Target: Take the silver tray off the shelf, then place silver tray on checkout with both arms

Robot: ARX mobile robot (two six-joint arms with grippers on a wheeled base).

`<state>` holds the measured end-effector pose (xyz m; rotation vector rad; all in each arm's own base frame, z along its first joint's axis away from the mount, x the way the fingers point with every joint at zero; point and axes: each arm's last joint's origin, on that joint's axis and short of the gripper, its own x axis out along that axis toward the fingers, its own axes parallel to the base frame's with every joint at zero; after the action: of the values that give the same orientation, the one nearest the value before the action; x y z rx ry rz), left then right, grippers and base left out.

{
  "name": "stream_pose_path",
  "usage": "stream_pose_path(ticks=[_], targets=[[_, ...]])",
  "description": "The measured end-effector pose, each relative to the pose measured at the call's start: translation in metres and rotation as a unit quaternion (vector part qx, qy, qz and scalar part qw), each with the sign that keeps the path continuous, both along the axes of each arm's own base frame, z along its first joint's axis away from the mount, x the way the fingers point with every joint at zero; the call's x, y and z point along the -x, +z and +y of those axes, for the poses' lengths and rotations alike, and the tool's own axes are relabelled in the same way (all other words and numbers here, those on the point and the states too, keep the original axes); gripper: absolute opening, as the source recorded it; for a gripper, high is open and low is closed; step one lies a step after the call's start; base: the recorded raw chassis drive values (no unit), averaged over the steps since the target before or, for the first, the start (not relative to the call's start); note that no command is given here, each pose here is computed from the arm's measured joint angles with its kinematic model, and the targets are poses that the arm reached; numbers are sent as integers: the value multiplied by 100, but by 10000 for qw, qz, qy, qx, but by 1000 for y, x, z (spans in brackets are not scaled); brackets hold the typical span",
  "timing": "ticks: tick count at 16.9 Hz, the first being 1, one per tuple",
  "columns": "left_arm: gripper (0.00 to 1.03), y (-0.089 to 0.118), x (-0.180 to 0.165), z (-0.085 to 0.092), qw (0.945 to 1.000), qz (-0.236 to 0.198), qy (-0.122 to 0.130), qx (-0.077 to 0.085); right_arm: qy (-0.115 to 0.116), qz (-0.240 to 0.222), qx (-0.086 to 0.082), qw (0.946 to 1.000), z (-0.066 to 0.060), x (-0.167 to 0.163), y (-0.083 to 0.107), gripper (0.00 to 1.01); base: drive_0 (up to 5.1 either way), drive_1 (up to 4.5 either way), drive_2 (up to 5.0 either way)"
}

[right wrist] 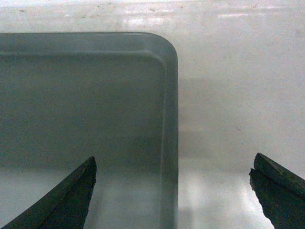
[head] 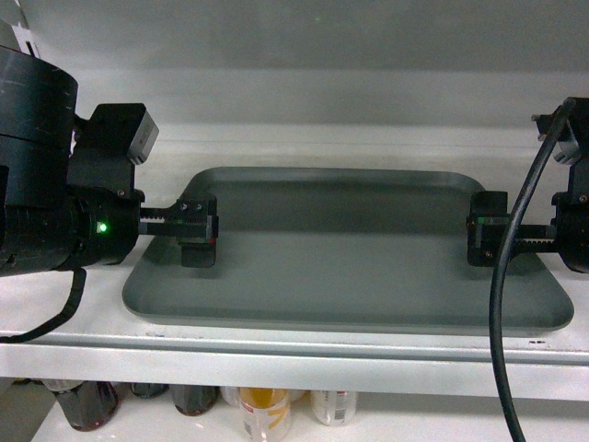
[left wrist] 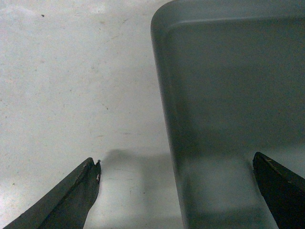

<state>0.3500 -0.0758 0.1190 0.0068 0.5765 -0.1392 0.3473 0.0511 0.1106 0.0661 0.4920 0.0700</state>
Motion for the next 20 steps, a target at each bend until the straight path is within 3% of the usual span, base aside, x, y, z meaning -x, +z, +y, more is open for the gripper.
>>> stream_pose_path(ticks=[9,12,13,16,17,18,20], targets=[[96,-2,-1,-1,9999,-59,-12,-83,-98,25,24,9999,0,-4,-11,98,0,0,0],[63,-2,-1,-3,9999,-81,-39,-89,-89,8,49,9999,4,-4,-10,69,0,0,0],[43,-3,-1,-5,9999,-92,-55,-106,-42,-19,70,10000,10,-3,-10,48,0,0,0],[20,-3,-1,-6,9999,-106,-76,-106,2,-47,91,9999,16,-1,-8,25,0,0,0],[8,-3,-1,-5,9999,-121,-1,-104,-20,-57,101,9999,16,0,-7,12,0,0,0],[3,-2,-1,-5,9999,-101,104,70,-84,-63,17,9999,15,0,-6,3,0,0,0],[3,-3,-1,-5,9996,-85,174,206,-123,-67,-52,9999,15,0,-6,3,0,0,0]])
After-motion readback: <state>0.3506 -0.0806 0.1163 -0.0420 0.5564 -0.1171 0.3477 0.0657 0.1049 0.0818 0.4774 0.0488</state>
